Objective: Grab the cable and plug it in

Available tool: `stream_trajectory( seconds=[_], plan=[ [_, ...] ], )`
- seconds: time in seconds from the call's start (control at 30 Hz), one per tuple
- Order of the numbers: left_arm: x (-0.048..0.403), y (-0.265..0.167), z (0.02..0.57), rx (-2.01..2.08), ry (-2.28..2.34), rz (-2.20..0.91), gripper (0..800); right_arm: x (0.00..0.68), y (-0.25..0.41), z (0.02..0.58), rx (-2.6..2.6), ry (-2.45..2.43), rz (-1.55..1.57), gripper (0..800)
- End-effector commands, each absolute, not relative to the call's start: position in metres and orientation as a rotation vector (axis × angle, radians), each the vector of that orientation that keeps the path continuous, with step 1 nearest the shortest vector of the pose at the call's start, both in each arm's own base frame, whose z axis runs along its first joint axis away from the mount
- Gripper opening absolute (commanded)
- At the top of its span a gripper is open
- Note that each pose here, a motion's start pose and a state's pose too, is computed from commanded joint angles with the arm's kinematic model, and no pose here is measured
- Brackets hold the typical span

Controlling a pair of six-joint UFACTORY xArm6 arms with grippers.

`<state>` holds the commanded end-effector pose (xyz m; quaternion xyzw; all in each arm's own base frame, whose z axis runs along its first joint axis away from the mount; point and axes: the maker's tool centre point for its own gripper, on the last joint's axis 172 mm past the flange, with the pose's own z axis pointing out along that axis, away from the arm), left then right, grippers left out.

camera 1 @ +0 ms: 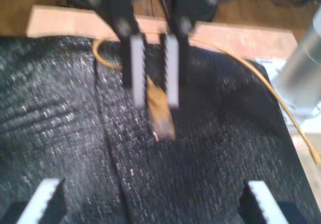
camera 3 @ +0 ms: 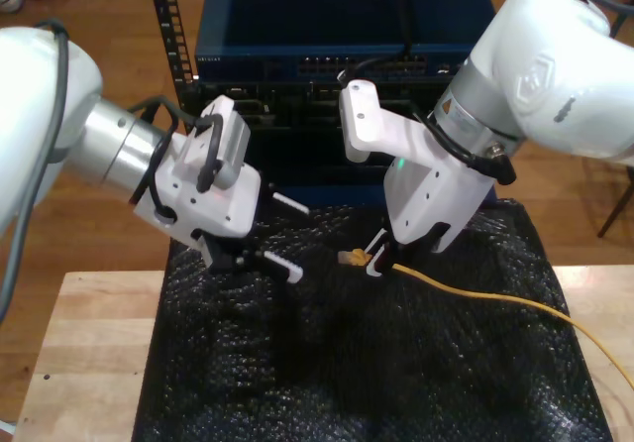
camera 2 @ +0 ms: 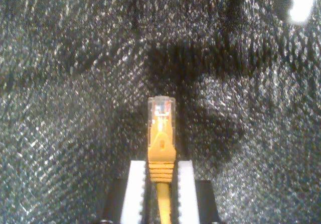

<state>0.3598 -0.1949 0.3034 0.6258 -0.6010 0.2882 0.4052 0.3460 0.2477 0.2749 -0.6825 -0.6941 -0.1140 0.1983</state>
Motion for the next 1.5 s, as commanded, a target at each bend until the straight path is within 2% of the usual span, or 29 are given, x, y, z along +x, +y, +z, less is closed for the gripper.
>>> stream_trajectory(
  seconds=[0.37, 0.53, 0.67, 0.97, 1.5],
  plan=[
    [0.357, -0.198, 0.302, 1.558, -1.497, 0.729, 790, 0.355, 0.243, 0.282, -1.935, -1.873, -0.360, 6],
    [0.350, -0.204, 0.303, 1.520, -1.465, 0.711, 692, 0.357, 0.247, 0.288, -1.931, -1.869, -0.378, 6],
    [0.353, -0.208, 0.309, 1.508, -1.435, 0.732, 647, 0.360, 0.249, 0.294, -1.926, -1.877, -0.392, 6],
    [0.353, -0.208, 0.309, 1.504, -1.432, 0.736, 628, 0.353, 0.261, 0.301, -1.891, -1.830, -0.402, 6],
    [0.354, -0.207, 0.311, 1.458, -1.497, 0.788, 515, 0.354, 0.260, 0.300, -1.897, -1.824, -0.399, 6]
  ],
)
